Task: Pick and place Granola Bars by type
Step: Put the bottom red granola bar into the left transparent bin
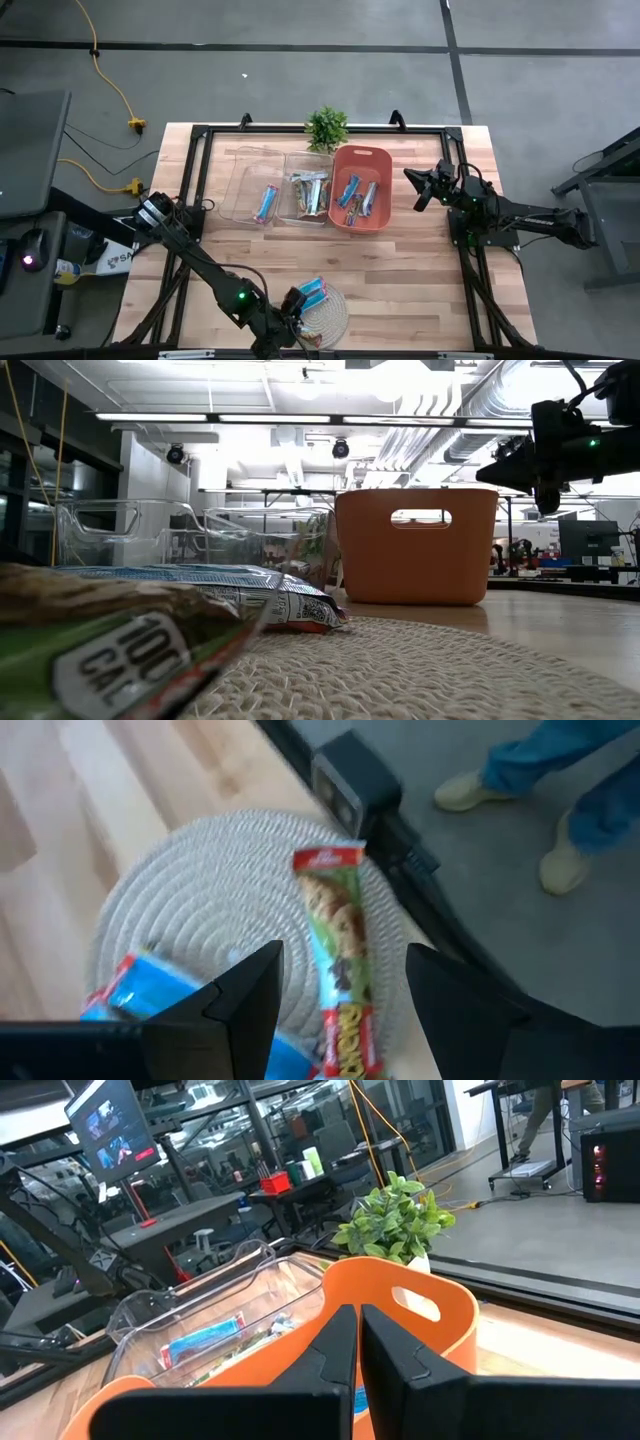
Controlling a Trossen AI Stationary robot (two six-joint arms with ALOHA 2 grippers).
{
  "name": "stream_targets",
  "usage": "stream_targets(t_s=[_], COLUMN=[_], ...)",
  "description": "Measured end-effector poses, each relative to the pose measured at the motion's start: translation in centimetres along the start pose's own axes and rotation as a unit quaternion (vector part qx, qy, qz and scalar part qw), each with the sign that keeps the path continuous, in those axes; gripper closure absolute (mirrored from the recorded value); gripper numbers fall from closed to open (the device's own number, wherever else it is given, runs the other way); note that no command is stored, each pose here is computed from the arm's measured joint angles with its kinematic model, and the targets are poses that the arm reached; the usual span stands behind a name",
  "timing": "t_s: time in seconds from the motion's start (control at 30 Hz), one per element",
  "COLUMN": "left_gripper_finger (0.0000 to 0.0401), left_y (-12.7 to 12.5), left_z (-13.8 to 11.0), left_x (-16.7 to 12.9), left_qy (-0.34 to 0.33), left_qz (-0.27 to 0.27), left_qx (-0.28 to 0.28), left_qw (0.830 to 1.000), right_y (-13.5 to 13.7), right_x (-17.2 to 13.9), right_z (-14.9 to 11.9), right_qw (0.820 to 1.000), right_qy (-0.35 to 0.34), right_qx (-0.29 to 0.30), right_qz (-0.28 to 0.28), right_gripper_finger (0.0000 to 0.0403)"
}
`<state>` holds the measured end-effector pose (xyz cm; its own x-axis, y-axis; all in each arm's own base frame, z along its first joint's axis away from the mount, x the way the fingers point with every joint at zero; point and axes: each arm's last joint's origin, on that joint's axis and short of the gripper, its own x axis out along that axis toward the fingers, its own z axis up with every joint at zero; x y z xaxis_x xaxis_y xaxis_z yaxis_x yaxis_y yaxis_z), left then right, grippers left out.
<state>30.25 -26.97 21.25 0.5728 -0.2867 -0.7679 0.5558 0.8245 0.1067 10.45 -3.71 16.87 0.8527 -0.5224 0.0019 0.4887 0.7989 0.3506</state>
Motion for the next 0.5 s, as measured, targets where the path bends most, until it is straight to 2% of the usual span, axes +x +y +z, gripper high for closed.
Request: stream_targets(t_s=[0.3, 0.5], left_gripper_finger=[0.0194, 0.0178], left_y=[0.0, -0.6], left_z=[0.4, -0.4], left_x=[0.1, 2.6], left_qy=[-0.018, -0.007], left_qz=[-0.004, -0.034], left_qx=[0.007, 0.007], left_qw=[1.0, 0.999], right_y=[0.0, 0.0], right_x=[0.0, 0.0], right_z=[0.0, 0.0], right_qw=[1.0, 1.0], right_qy=[0.0, 0.0], right_qx=[0.0, 0.0], right_qz=[0.0, 0.0], right_gripper_finger=[0.0402, 0.0402])
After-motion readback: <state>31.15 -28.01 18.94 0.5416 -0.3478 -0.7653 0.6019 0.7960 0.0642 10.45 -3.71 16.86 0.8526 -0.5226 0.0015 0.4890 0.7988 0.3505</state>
